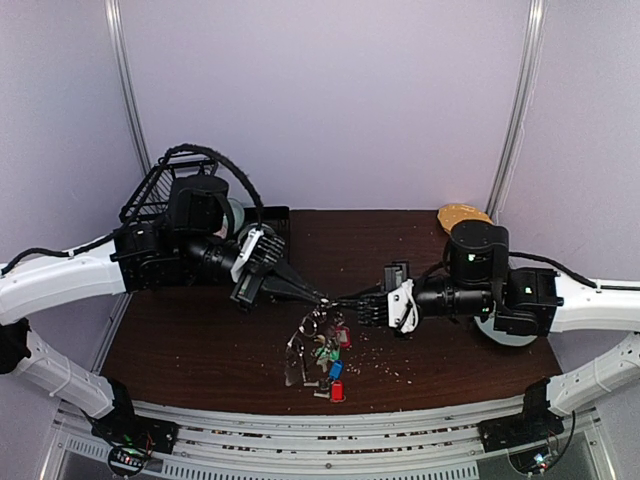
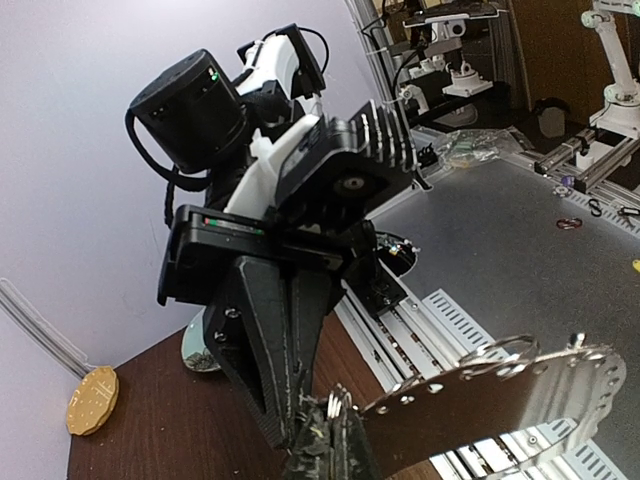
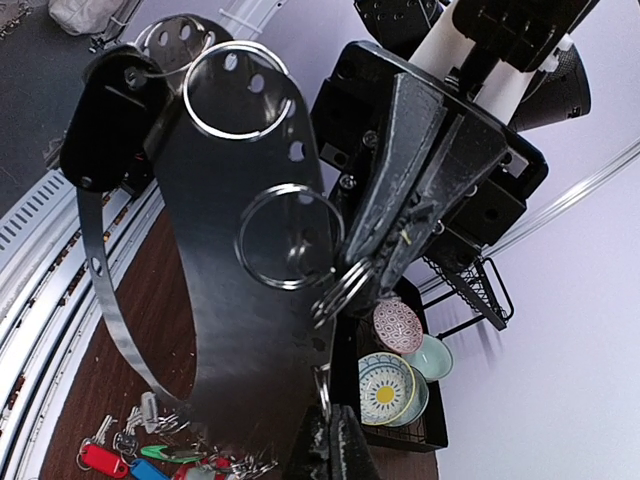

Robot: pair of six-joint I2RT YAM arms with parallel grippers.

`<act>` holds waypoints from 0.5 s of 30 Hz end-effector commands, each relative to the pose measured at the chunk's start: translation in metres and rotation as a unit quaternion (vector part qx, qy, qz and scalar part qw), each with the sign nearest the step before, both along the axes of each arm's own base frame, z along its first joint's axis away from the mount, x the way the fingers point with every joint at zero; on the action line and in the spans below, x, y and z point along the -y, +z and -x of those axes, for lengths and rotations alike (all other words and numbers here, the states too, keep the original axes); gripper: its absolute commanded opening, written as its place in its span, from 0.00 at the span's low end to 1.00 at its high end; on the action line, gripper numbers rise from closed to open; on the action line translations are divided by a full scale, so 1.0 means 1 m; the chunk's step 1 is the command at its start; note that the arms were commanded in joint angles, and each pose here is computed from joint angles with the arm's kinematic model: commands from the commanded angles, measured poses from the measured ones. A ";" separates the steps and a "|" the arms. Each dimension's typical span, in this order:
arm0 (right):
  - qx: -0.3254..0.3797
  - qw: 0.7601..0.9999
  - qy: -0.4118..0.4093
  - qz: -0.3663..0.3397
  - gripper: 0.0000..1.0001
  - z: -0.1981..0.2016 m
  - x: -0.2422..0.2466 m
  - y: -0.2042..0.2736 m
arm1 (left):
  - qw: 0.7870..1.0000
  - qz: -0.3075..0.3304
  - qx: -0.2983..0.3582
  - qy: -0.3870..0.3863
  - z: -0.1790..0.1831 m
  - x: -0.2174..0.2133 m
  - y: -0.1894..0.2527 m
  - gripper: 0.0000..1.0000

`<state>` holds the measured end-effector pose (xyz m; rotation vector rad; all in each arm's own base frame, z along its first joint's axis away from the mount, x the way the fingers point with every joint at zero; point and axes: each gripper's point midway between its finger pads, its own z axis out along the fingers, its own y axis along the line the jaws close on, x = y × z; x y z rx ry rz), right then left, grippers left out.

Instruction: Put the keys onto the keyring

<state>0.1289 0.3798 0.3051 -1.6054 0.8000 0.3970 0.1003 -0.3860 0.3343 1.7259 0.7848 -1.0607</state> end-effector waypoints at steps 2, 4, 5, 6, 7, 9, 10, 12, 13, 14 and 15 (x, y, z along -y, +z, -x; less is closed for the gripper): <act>-0.027 0.999 -0.005 -0.015 0.00 0.000 0.000 0.014 | 0.999 0.012 0.023 0.027 -0.010 0.001 0.004 0.00; -0.045 0.999 -0.018 -0.020 0.00 -0.003 0.001 0.014 | 0.998 0.013 0.020 0.061 -0.021 0.002 0.001 0.00; -0.050 0.998 -0.026 -0.019 0.00 -0.005 0.001 0.013 | 0.996 0.015 0.020 0.084 -0.028 0.002 0.001 0.00; -0.064 0.997 -0.035 -0.018 0.00 -0.007 0.002 0.011 | 0.993 0.018 0.018 0.111 -0.036 0.002 0.001 0.03; -0.078 0.996 -0.044 -0.015 0.00 -0.009 0.003 0.008 | 0.990 0.020 0.015 0.137 -0.044 0.001 0.002 0.14; -0.103 0.993 -0.059 -0.010 0.00 -0.012 0.005 0.003 | 0.983 0.026 0.013 0.183 -0.059 -0.004 0.004 0.34; -0.114 0.991 -0.065 -0.009 0.00 -0.013 0.006 0.001 | 0.980 0.029 0.010 0.198 -0.064 -0.008 0.006 0.40; -0.136 0.988 -0.071 -0.006 0.00 -0.013 0.009 -0.004 | 0.974 0.030 0.006 0.225 -0.072 -0.016 0.006 0.50; -0.147 0.986 -0.073 -0.007 0.00 -0.012 0.010 -0.004 | 0.970 0.032 0.006 0.241 -0.078 -0.021 0.007 0.53; -0.157 0.985 -0.074 -0.008 0.00 -0.012 0.010 -0.005 | 0.968 0.032 0.007 0.250 -0.081 -0.025 0.006 0.53; -0.170 0.982 -0.075 -0.010 0.00 -0.012 0.011 -0.005 | 0.965 0.031 0.007 0.259 -0.083 -0.029 0.005 0.54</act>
